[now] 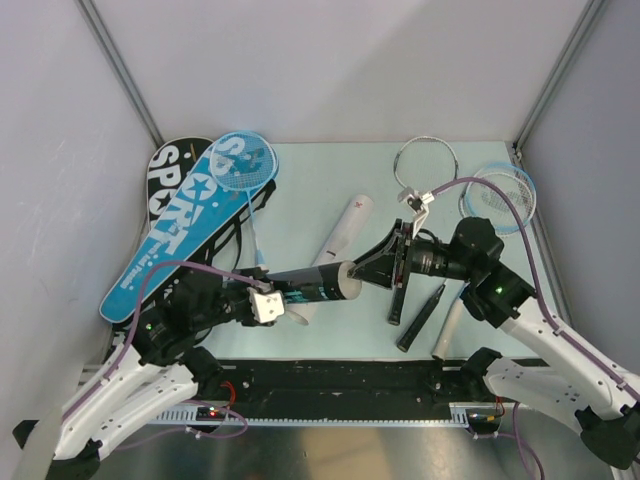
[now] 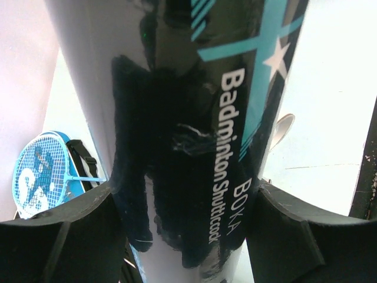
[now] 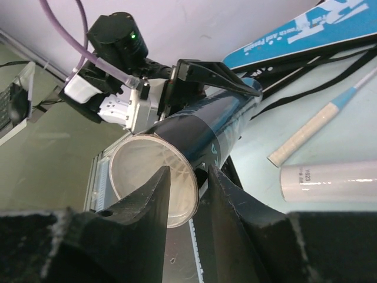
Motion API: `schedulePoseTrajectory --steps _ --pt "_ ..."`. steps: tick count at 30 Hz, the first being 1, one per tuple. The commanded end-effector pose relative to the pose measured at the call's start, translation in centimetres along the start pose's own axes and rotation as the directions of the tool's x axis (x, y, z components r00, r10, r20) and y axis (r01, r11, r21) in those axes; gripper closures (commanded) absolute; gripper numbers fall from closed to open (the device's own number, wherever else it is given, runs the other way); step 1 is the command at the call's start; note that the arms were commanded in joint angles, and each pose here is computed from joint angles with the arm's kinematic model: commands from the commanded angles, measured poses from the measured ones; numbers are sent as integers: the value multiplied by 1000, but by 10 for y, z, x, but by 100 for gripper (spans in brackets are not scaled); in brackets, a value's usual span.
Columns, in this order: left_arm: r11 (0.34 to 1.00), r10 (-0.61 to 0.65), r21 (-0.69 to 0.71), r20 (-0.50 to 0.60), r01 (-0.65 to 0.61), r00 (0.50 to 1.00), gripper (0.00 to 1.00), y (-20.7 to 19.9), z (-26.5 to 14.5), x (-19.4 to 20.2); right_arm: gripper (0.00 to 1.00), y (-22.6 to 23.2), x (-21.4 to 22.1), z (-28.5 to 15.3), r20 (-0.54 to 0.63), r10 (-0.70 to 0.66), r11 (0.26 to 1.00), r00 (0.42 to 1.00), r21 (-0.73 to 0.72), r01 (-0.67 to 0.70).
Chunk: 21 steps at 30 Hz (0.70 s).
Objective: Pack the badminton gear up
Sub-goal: Close the lid on the shuttle tube.
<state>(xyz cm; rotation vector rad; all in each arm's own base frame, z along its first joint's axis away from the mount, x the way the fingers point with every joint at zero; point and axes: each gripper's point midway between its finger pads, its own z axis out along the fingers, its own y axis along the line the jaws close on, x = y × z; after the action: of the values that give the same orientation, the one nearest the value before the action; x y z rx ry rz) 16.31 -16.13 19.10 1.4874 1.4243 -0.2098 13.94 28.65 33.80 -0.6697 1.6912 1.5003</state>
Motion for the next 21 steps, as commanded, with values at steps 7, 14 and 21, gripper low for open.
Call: schedulePoseTrajectory --steps 7,14,21 --pt "987 130 -136 328 -90 936 58 44 -27 -97 76 -7 23 16 -57 60 997 997 -34 -62" --pt "987 123 -144 367 -74 922 58 47 -34 -107 83 -16 29 20 -56 76 997 996 3 -76" --pt "989 91 -146 379 -38 921 59 51 -35 -112 72 -21 24 19 -14 90 995 996 48 -89"
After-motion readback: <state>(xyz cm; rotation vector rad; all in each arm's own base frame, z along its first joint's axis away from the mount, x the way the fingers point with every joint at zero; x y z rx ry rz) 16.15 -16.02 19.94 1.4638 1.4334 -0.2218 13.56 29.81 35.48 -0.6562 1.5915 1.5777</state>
